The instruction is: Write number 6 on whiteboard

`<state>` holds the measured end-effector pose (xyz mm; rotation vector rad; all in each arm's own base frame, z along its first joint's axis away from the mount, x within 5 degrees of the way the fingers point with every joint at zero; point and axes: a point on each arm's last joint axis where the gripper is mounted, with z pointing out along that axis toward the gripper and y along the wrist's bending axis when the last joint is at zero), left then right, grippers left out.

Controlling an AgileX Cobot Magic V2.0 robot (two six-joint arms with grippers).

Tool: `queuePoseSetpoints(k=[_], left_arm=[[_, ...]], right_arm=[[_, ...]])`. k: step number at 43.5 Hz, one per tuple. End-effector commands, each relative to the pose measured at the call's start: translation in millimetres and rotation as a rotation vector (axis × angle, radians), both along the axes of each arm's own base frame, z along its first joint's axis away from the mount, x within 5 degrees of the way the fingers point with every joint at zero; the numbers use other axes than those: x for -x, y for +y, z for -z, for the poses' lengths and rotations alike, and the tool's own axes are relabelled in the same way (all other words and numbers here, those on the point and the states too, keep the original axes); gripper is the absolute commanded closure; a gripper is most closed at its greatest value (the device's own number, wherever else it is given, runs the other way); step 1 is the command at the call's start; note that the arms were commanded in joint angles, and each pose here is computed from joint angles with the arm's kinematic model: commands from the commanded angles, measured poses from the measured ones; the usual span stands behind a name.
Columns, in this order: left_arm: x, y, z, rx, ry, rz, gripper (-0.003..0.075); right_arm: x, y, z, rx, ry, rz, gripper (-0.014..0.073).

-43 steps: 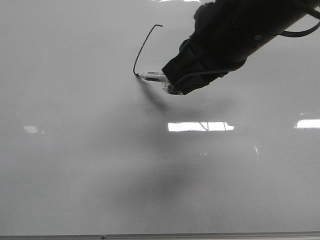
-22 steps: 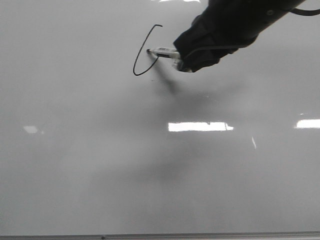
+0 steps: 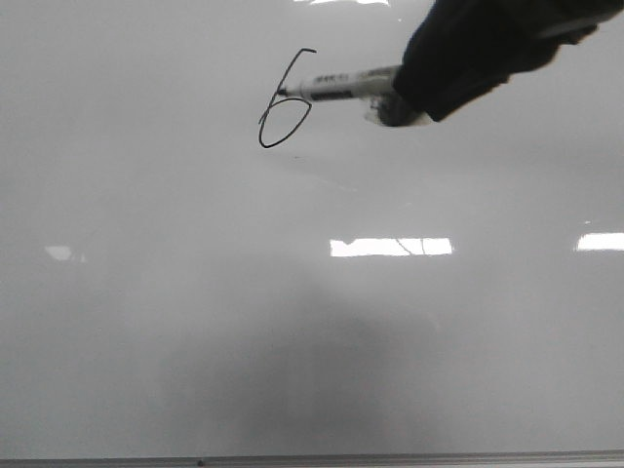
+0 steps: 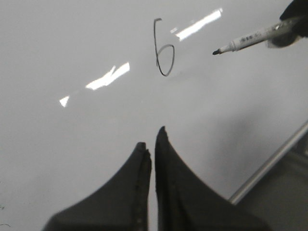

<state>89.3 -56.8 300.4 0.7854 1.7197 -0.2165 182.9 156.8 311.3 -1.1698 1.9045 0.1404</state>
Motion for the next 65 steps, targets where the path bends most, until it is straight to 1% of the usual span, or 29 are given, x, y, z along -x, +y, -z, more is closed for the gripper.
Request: queuePoseSetpoints(k=[1,3,4,7,9,11,13,18,21,24,29,37,40,43,47,50,59,62,65], left_arm=[[-14.2,-8.0,-24.0,-0.082,-0.05,0.04,0.0542],[-20.3,-12.4,-28.6,-0.137,-0.037,0.07,0.0435],[-23.6,-14.9,-31.1,-0.161,-0.024,0.087,0.037],[-31.0,-21.3,-36.0,-0.231,0.006,0.141,0.0234],[-35.8,-26.2,-37.8,-0.267,0.028,0.183,0.0184],[-40.8,-31.1,-37.5,-0.298,0.046,0.223,0.0176],[-44.3,-37.0,-37.9,-0.312,0.06,0.268,0.0181],[-49.3,-57.4,-37.4,-0.337,0.066,0.374,0.0224],[-50.3,-74.7,-35.7,-0.362,0.05,0.448,0.0249],[-48.9,-91.6,-34.0,-0.413,0.012,0.521,0.0266],[-49.8,-114.8,-30.1,-0.471,-0.05,0.592,0.0283],[-61.0,-132.0,-22.8,-0.49,-0.045,0.603,0.0293],[-63.9,-135.2,-22.2,-0.492,-0.042,0.602,0.0336],[-65.8,-137.3,-22.9,-0.492,-0.042,0.602,0.0403],[-67.0,-138.3,-27.5,-0.49,-0.059,0.599,0.0472],[-67.3,-138.3,-29.2,-0.495,-0.065,0.6,0.0502],[-66.4,-137.8,-28.1,-0.504,-0.051,0.608,0.0549],[-66.0,-137.6,-27.7,-0.507,-0.046,0.611,0.0593],[-65.8,-137.5,-27.4,-0.509,-0.043,0.613,0.0654]], right_arm=[[10.1,1.8,-16.2,0.041,-0.101,-0.101,0.0655],[15.1,5.6,-15.9,0.061,-0.108,-0.142,0.0655],[17.0,7.5,-15.9,0.062,-0.11,-0.155,0.0655],[23.9,14.7,-16.4,0.055,-0.116,-0.197,0.0655],[27.3,18.4,-17.0,0.048,-0.123,-0.219,0.0655],[31.0,22.6,-18.2,0.035,-0.135,-0.242,0.0655],[35.1,27.1,-19.5,0.021,-0.147,-0.268,0.0655],[41.6,34.6,-22.8,-0.01,-0.179,-0.309,0.0655],[43.4,36.9,-24.1,-0.023,-0.19,-0.321,0.0655],[44.9,38.2,-24.4,-0.027,-0.193,-0.329,0.0655],[46.2,39.2,-24.5,-0.029,-0.194,-0.336,0.0655],[46.2,39.2,-24.5,-0.029,-0.194,-0.336,0.0655],[46.2,39.2,-24.5,-0.029,-0.194,-0.336,0.0655],[46.2,39.2,-24.5,-0.029,-0.194,-0.336,0.0655],[46.3,39.0,-24.1,-0.025,-0.19,-0.336,0.0655],[46.5,38.7,-23.6,-0.021,-0.186,-0.336,0.0655],[46.6,38.5,-23.2,-0.016,-0.182,-0.336,0.0655],[46.6,38.5,-23.2,-0.016,-0.182,-0.336,0.0655],[46.6,38.5,-23.2,-0.016,-0.182,-0.336,0.0655]])
